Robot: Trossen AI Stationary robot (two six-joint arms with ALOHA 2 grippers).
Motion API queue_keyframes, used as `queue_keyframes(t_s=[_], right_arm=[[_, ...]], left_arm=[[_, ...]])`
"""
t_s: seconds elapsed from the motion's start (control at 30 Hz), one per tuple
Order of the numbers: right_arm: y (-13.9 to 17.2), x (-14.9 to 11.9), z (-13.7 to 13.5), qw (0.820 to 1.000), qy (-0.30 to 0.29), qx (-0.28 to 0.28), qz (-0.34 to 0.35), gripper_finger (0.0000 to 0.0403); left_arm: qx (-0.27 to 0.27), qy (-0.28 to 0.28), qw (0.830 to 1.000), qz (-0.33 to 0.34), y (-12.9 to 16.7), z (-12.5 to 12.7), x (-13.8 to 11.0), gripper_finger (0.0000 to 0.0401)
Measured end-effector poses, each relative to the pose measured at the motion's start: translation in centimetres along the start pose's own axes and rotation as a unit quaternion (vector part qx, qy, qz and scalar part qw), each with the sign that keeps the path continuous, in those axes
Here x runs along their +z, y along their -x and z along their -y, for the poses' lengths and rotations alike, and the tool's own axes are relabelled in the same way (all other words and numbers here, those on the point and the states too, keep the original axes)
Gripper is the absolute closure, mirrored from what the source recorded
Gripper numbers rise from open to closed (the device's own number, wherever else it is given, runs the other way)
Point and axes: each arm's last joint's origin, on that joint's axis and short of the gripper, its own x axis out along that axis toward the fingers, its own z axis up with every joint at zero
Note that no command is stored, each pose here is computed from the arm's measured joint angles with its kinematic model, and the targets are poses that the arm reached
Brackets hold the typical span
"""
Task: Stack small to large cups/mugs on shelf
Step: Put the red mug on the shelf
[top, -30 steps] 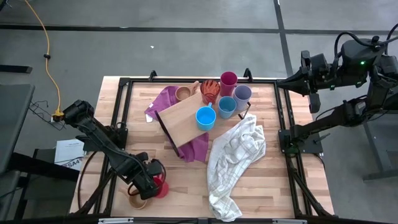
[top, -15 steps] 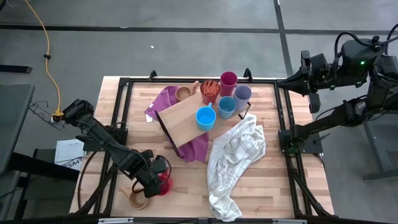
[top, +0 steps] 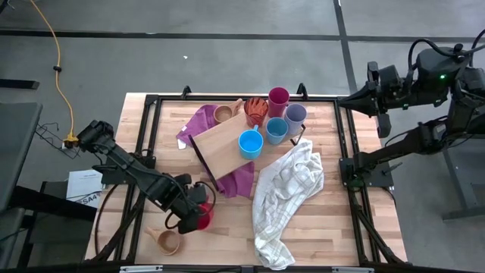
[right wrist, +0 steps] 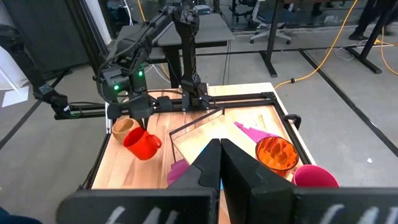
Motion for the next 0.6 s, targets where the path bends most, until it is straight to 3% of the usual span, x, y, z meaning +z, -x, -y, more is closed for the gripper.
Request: queue_keyframes(t_s=[0.6], right_arm=[[0.16,-0.05,-0.01,1.000,0.000,0.000,0.001,0.0403]], left_arm=[[-0.006,-0.014,1.000,-0.014,-0.06,0.06,-0.12,0.0401]])
